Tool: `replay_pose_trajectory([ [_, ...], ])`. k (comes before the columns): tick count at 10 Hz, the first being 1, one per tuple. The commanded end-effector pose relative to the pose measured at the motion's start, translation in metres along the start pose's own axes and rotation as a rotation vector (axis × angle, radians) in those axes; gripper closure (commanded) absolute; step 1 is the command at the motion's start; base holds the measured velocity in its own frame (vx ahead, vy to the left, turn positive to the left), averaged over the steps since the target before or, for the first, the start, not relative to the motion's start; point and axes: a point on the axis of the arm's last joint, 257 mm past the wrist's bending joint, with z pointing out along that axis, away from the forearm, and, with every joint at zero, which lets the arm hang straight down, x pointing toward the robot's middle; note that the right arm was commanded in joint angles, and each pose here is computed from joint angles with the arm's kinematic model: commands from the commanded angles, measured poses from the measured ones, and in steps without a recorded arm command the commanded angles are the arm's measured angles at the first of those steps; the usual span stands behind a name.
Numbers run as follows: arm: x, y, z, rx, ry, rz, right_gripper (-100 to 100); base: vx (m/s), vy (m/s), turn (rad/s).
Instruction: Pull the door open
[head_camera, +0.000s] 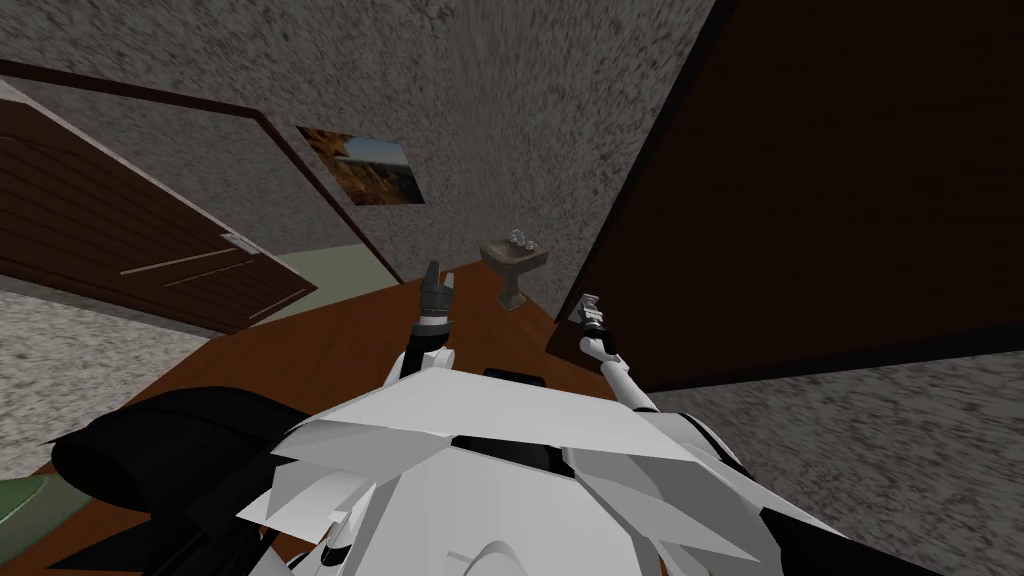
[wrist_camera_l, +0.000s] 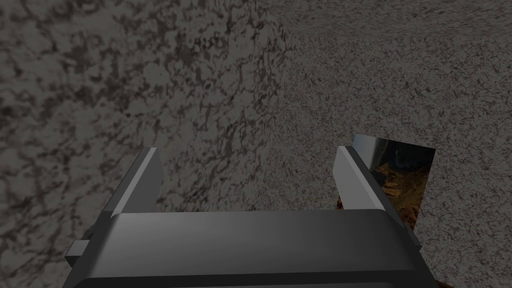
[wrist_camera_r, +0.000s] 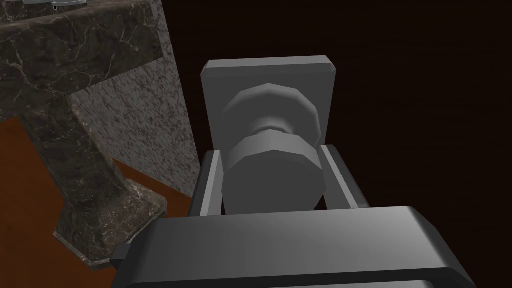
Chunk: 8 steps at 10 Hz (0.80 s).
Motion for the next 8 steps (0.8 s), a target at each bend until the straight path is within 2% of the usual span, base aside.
replay_pose_trajectory([
  [1,0.001,-0.005,-0.0009,0.017,0.002,0.002,100,-0.209,-0.049,0.093],
  [2,0.001,-0.002,-0.0003,0.009,0.001,0.000,100,-0.090,-0.019,0.030],
  [3,-0.001,-0.008,-0.0028,0.030,-0.004,0.000,100,-0.116,-0.021,0.085],
  [8,0.001,-0.020,-0.0069,0.083,0.001,0.001,100,-0.197,-0.075,0.090],
])
